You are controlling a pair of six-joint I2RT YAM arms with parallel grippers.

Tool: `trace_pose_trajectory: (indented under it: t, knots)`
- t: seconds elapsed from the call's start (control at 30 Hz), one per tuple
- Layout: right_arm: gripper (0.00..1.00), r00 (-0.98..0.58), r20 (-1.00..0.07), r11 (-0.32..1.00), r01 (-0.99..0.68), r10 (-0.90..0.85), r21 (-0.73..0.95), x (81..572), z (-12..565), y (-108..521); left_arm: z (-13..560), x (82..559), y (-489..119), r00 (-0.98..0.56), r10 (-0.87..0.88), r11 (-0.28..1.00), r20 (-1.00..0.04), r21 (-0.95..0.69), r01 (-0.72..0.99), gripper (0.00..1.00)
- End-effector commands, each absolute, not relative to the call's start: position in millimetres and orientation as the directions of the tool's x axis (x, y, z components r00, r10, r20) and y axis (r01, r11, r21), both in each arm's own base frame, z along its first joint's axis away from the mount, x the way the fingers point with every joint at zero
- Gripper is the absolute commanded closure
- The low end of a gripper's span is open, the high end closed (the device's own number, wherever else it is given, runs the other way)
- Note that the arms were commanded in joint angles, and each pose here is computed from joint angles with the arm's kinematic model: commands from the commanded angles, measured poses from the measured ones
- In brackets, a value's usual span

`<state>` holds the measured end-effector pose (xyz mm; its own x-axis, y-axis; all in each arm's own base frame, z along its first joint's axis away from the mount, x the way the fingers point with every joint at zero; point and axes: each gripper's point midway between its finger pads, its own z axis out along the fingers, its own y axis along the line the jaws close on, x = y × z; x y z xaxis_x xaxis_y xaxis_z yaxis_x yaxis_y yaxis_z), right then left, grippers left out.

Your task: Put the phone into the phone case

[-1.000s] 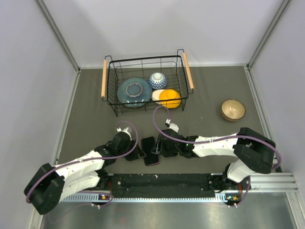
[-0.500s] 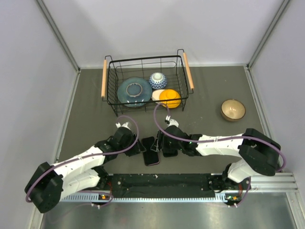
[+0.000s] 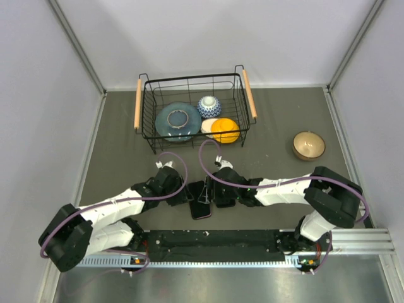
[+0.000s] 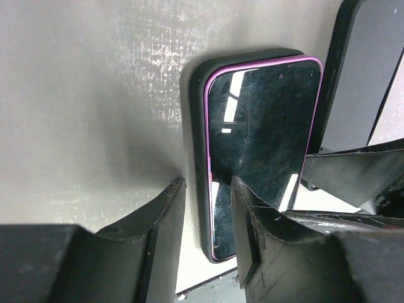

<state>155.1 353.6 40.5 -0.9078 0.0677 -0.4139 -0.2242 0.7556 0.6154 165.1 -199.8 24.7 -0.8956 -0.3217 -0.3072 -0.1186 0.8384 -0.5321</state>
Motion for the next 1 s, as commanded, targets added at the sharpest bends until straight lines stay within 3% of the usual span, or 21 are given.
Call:
trace_pose_trajectory:
  t: [0.0, 0.13, 0.27, 0.47, 0.7, 0.97]
  knots:
    - [0.42, -0.901, -0.43, 0.754, -0.245, 0.055, 0.61, 160.1, 39.4, 357.7, 21.9, 169.0, -203.0, -0.898, -0.304, 0.844, -0.317, -0.526, -0.1, 0.62]
    - [0.41, -0.902, -0.427, 0.709, -0.262, 0.06, 0.654, 158.0, 48.0, 366.7, 18.5, 162.2, -205.9, -0.91, -0.297, 0.831, -0.29, -0.548, -0.096, 0.71]
    - [0.41, -0.906, -0.405, 0.499, -0.297, 0.122, 0.814, 152.5, 72.6, 383.4, 21.4, 156.4, -212.4, -0.921, -0.283, 0.803, -0.267, -0.591, -0.076, 0.78]
    - [0.41, -0.916, -0.366, 0.363, -0.289, 0.166, 0.886, 145.1, 82.0, 383.4, 28.7, 150.3, -213.9, -0.923, -0.274, 0.779, -0.27, -0.625, -0.049, 0.88]
    - [0.44, -0.909, -0.37, 0.259, -0.316, 0.195, 0.913, 143.7, 101.4, 388.1, 31.6, 142.7, -215.4, -0.925, -0.285, 0.748, -0.249, -0.662, -0.052, 0.91]
    - [0.64, -0.92, -0.339, 0.207, -0.299, 0.196, 0.932, 139.4, 102.4, 389.0, 31.6, 141.5, -212.9, -0.924, -0.287, 0.751, -0.251, -0.658, -0.055, 0.91]
